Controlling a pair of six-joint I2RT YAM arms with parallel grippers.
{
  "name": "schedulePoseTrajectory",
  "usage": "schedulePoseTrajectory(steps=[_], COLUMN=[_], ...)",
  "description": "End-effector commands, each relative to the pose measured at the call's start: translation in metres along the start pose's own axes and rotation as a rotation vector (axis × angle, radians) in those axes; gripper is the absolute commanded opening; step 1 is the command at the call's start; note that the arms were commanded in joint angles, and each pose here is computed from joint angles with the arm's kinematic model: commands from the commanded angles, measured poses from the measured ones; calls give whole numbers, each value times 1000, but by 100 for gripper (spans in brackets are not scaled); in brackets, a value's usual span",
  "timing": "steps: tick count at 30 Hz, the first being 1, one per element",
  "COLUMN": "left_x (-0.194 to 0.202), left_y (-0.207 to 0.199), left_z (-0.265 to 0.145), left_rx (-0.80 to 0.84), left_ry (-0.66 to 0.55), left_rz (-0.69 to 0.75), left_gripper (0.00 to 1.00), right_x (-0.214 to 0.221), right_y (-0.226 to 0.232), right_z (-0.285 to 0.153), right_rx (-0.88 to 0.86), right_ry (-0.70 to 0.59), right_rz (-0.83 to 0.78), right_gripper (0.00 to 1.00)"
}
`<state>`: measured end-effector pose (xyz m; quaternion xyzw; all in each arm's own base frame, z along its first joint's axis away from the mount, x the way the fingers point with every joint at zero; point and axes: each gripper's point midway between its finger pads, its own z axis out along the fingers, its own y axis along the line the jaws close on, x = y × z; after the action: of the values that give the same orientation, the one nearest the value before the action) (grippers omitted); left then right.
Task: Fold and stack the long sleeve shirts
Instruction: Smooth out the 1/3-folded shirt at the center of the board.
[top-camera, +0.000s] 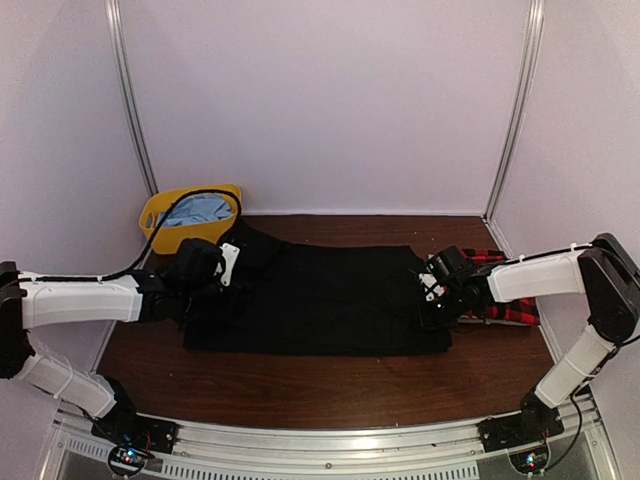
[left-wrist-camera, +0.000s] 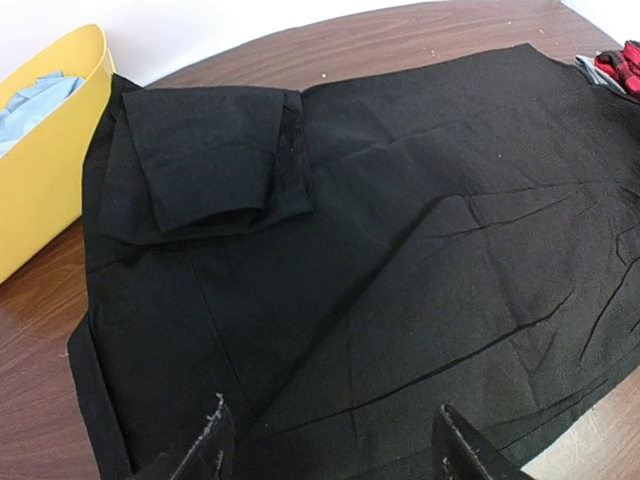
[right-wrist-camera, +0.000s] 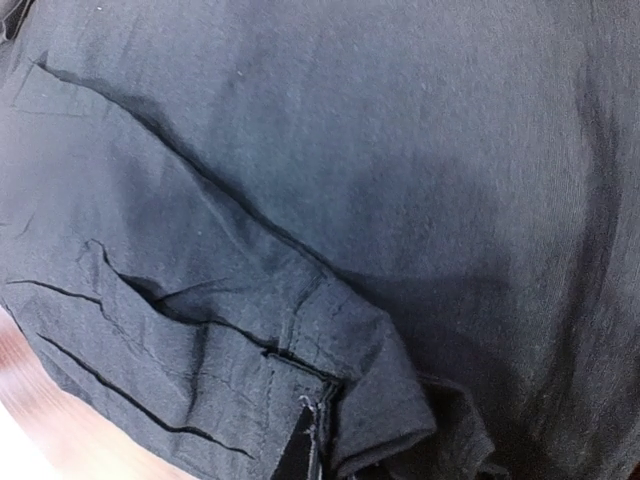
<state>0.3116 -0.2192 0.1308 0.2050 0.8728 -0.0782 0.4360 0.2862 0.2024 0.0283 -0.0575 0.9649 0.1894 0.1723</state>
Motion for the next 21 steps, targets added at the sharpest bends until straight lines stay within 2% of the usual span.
schedulePoseTrajectory(steps=[1, 13, 21], left_x=[9, 46, 76], left_y=[0, -11, -10], left_z=[5, 34, 52], left_rx=[13, 45, 40], left_ry=[11, 121, 215], left_rz=[-1, 10, 3], left_gripper=[69, 70, 69], right_x=[-15, -20, -16], right_y=[-2, -19, -25], right_z=[-5, -8, -6], right_rx=[26, 105, 123], right_ry=[-19, -7, 4], right_rz=[-29, -50, -49], right_gripper=[8, 11, 20])
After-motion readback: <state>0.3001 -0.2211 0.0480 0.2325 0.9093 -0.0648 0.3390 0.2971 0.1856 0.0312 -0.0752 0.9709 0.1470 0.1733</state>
